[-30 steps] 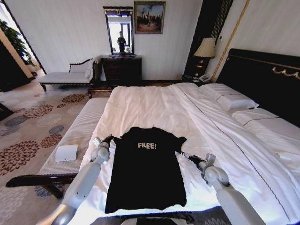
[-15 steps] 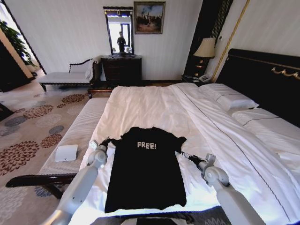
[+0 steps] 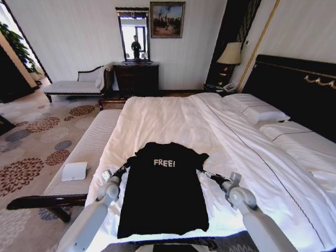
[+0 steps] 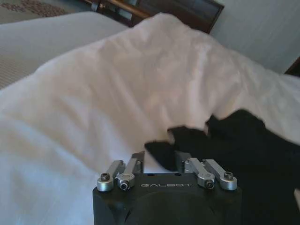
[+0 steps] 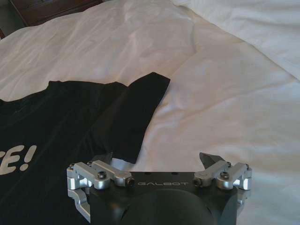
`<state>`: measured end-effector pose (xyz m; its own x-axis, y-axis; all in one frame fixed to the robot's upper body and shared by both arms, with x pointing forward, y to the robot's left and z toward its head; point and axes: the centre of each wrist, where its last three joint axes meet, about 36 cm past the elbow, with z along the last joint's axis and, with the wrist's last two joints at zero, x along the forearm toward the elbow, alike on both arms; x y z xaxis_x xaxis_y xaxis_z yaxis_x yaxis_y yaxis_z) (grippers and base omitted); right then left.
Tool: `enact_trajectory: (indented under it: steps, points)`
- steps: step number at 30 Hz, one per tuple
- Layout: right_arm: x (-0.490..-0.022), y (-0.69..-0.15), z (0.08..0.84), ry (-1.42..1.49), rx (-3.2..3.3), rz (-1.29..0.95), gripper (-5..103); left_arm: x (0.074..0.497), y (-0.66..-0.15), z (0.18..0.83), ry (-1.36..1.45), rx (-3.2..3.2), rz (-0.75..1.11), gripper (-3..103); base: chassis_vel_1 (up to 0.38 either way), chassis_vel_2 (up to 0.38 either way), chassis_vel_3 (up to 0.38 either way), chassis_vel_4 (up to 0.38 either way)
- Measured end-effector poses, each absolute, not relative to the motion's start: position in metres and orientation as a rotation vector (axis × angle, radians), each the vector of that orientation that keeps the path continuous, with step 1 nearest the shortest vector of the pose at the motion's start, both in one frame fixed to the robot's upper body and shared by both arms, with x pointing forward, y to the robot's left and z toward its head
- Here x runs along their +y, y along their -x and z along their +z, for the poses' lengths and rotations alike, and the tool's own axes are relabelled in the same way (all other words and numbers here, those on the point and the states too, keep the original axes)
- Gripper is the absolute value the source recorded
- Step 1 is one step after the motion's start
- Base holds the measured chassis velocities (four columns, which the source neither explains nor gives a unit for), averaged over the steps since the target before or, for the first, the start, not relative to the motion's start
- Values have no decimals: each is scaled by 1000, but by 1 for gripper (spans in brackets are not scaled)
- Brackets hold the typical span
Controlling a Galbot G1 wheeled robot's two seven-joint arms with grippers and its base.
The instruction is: Fold the clothes on the bed.
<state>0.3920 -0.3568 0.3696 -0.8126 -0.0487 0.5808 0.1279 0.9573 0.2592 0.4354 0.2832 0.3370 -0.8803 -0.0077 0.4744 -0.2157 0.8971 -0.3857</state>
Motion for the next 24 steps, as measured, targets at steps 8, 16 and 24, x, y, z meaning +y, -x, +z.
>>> enact_trajectory:
  steps: [8, 16, 24]
  points:
    - [-353, -389, 368, 52, -2485, -370, 100, 287, -488, 374, -173, -2633, 750, 68, 0, 0, 0, 0]
    - [-358, -388, 372, 60, -2484, -350, 100, 282, -517, 366, -207, -2479, 883, 98, 0, 0, 0, 0]
    - [-361, -390, 374, 62, -2486, -344, 100, 276, -513, 346, -215, -2424, 894, 97, 0, 0, 0, 0]
